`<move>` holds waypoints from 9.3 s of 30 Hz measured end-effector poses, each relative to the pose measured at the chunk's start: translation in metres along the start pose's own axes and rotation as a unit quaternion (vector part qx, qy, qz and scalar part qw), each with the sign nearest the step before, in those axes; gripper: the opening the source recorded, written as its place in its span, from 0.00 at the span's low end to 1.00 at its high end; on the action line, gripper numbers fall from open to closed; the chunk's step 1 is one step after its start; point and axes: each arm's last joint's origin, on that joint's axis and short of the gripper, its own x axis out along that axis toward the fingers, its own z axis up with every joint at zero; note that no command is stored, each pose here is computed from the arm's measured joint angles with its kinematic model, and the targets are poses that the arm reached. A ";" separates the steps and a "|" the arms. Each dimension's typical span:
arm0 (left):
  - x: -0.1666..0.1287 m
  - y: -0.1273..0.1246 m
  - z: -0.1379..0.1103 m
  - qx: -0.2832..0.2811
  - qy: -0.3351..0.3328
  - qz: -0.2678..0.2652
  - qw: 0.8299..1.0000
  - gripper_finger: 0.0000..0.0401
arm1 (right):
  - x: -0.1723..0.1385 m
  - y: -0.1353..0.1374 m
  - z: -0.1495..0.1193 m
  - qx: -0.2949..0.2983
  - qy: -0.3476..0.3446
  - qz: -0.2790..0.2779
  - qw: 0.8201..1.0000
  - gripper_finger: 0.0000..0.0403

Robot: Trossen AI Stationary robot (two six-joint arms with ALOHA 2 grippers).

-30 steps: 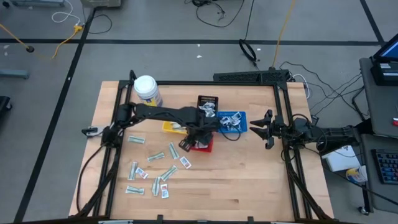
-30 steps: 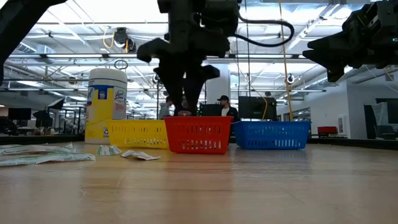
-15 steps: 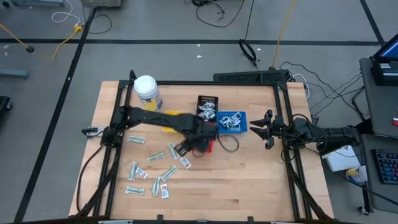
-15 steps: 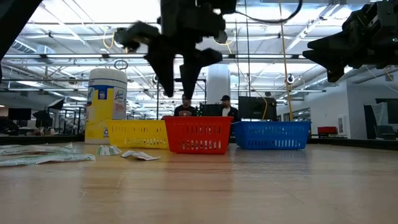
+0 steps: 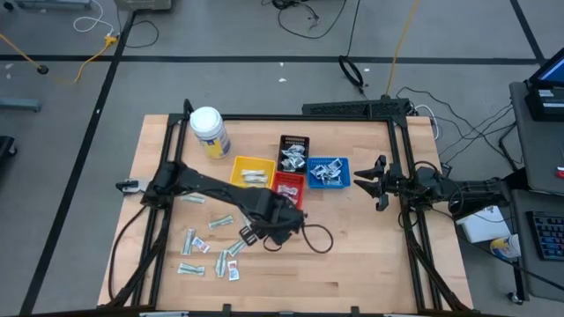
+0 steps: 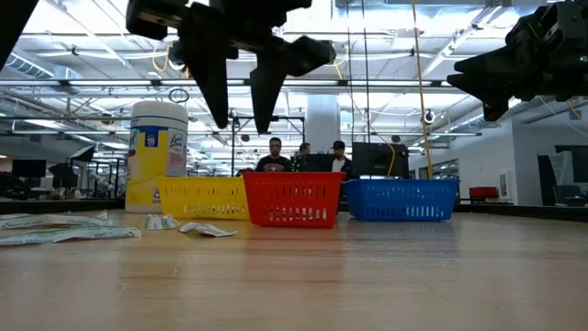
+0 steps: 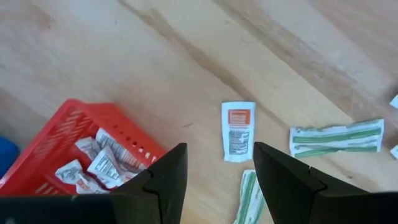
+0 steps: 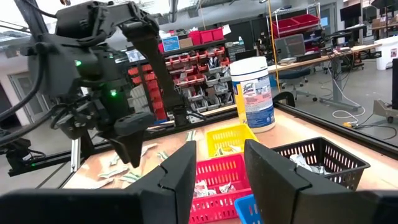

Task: Pick & Place First Aid Supplies
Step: Put the ointment pack into the red bin

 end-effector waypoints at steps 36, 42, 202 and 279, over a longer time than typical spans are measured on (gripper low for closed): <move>0.091 -0.032 -0.006 0.032 0.022 0.014 0.999 0.33 | 0.000 0.000 0.000 0.000 0.000 0.000 1.000 0.32; 0.091 -0.032 -0.005 0.031 0.004 0.003 1.000 0.06 | 0.000 0.000 0.000 0.000 0.000 0.000 1.000 0.32; -0.016 -0.009 0.036 -0.828 0.047 -0.019 0.558 0.57 | 0.000 0.000 0.000 0.000 0.001 0.000 1.000 0.32; 0.093 -0.139 0.002 -0.886 0.005 -0.073 0.458 0.02 | 0.000 0.000 -0.001 0.000 0.003 -0.001 1.000 0.32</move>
